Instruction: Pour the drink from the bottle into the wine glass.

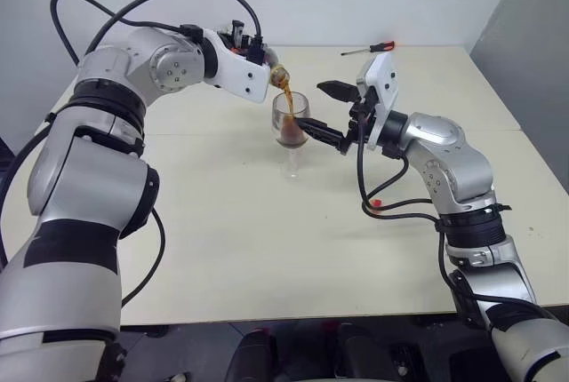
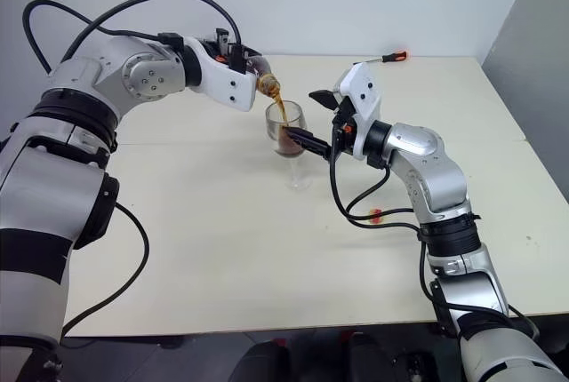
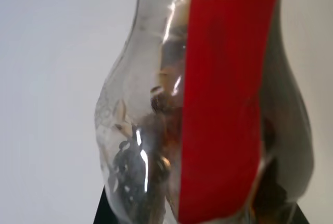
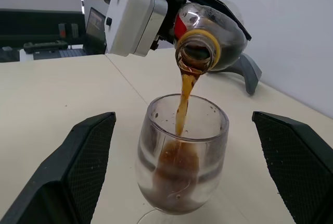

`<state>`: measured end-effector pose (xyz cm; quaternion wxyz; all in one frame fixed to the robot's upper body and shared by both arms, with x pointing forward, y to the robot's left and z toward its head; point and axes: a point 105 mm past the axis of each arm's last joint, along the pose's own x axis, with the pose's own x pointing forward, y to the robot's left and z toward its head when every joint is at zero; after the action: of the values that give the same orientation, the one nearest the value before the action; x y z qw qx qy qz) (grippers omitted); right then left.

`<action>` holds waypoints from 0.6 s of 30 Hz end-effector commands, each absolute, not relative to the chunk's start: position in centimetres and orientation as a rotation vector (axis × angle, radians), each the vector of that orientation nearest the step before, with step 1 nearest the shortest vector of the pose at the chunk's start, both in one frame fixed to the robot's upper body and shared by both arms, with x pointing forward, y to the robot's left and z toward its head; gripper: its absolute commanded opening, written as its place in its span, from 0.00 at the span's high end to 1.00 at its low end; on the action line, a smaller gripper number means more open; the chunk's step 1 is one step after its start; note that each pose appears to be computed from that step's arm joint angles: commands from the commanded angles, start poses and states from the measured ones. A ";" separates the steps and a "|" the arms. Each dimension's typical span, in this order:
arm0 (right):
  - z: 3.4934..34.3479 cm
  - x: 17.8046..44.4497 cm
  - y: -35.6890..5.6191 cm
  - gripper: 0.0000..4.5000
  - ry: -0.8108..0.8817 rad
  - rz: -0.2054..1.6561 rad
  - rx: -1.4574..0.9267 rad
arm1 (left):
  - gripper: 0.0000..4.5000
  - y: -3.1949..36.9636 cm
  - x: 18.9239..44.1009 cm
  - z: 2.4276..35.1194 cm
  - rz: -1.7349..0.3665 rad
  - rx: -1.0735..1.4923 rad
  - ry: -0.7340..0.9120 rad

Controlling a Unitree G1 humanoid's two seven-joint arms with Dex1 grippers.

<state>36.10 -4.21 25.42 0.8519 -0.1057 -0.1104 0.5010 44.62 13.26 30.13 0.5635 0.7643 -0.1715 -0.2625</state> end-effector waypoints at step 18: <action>27.1 35.3 -4.1 0.00 -0.296 1.069 -0.247 | 0.76 12.7 44.1 33.5 -0.540 1.840 -0.496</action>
<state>35.87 -4.14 25.59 0.8494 -0.1092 -0.1123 0.5040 44.52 12.97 30.67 0.5528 0.7715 -0.1817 -0.2574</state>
